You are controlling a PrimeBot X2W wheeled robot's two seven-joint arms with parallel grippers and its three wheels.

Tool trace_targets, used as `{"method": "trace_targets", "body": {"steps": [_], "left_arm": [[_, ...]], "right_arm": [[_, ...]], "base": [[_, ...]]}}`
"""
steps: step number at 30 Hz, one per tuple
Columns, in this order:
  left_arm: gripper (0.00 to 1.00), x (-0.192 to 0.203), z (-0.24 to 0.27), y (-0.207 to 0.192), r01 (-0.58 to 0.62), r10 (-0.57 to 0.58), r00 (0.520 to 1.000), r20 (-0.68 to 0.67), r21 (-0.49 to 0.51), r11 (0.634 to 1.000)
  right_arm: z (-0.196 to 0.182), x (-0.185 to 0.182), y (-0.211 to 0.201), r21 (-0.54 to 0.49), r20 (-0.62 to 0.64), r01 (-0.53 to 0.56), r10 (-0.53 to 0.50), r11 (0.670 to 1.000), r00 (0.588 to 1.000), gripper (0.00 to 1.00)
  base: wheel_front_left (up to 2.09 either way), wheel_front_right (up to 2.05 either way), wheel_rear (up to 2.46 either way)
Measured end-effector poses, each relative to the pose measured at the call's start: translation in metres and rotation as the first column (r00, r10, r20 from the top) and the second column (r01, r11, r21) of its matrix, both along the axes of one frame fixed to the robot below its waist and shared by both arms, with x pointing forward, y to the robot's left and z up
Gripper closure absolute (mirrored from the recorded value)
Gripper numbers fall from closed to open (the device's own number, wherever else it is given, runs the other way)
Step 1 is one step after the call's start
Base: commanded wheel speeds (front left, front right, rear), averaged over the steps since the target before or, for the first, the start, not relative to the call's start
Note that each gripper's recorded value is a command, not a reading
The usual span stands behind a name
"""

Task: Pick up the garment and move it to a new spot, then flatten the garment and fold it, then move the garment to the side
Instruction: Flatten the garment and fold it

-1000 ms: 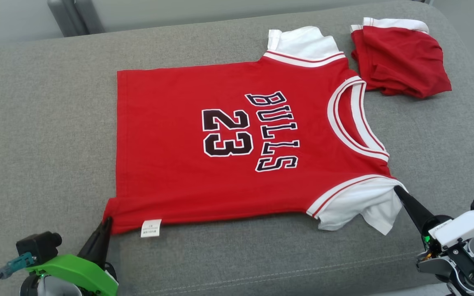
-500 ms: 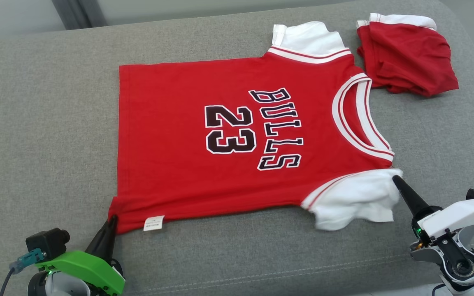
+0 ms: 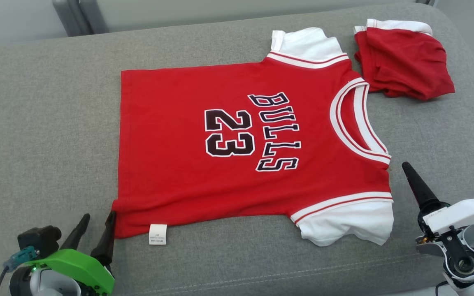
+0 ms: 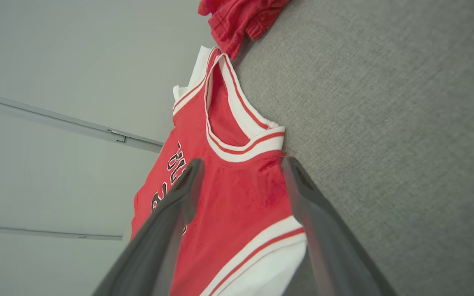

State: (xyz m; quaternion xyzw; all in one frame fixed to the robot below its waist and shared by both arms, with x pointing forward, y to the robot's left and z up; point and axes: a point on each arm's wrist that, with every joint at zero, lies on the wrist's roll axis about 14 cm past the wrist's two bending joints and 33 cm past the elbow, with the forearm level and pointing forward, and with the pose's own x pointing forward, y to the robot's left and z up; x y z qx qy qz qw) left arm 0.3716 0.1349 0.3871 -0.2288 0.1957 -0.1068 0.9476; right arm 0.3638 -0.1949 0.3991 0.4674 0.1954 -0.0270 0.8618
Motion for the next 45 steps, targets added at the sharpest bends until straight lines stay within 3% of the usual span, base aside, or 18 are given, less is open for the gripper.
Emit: {"method": "trace_targets", "body": {"steps": [4, 9, 14, 19, 24, 30, 38, 45], "left_arm": [[0.0, 0.01, 0.017, 0.002, 0.021, -0.025, 0.997, 0.074, 0.05, 0.999], [0.0, 0.04, 0.074, -0.001, 0.016, -0.039, 0.96, 0.276, 0.085, 0.996], [0.0, 0.037, 0.083, -0.013, 0.023, -0.05, 0.948, 0.313, 0.089, 0.996], [0.0, 0.019, 0.062, -0.018, 0.042, -0.07, 0.963, 0.259, 0.111, 0.993], [0.0, 0.009, 0.049, -0.026, 0.054, -0.077, 0.973, 0.218, 0.11, 0.993], [0.0, 0.009, 0.048, -0.027, 0.054, -0.081, 0.971, 0.223, 0.124, 0.991], [0.0, 0.012, 0.051, -0.029, 0.042, -0.069, 0.969, 0.236, 0.115, 0.992], [0.0, 0.008, 0.051, -0.03, 0.04, -0.065, 0.97, 0.236, 0.111, 0.993]], "right_arm": [[0.007, 0.001, -0.008, -0.091, 0.043, -0.02, 0.024, 0.996, 0.999, 0.0], [0.019, 0.002, 0.001, -0.183, 0.11, -0.081, 0.102, 0.98, 0.989, 0.0], [0.02, -0.008, 0.009, -0.275, 0.128, -0.154, 0.195, 0.949, 0.972, 0.0], [0.025, -0.015, 0.017, -0.391, 0.147, -0.229, 0.306, 0.892, 0.941, 0.0], [0.019, -0.033, 0.028, -0.499, 0.11, -0.323, 0.429, 0.804, 0.897, 0.0], [-0.001, -0.059, 0.025, -0.522, 0.033, -0.367, 0.449, 0.77, 0.893, 0.0], [-0.012, -0.072, 0.031, -0.502, 0.002, -0.378, 0.439, 0.778, 0.899, 0.0], [-0.022, -0.08, 0.036, -0.521, -0.032, -0.417, 0.471, 0.745, 0.881, 0.0]], "base": [[0.0, 0.0, 0.0], [0.0, 0.0, 0.0], [0.0, 0.0, 0.0], [0.0, 0.0, 0.0], [0.0, 0.0, 0.0], [0.0, 0.0, 0.0], [0.0, 0.0, 0.0], [0.0, 0.0, 0.0]]}}
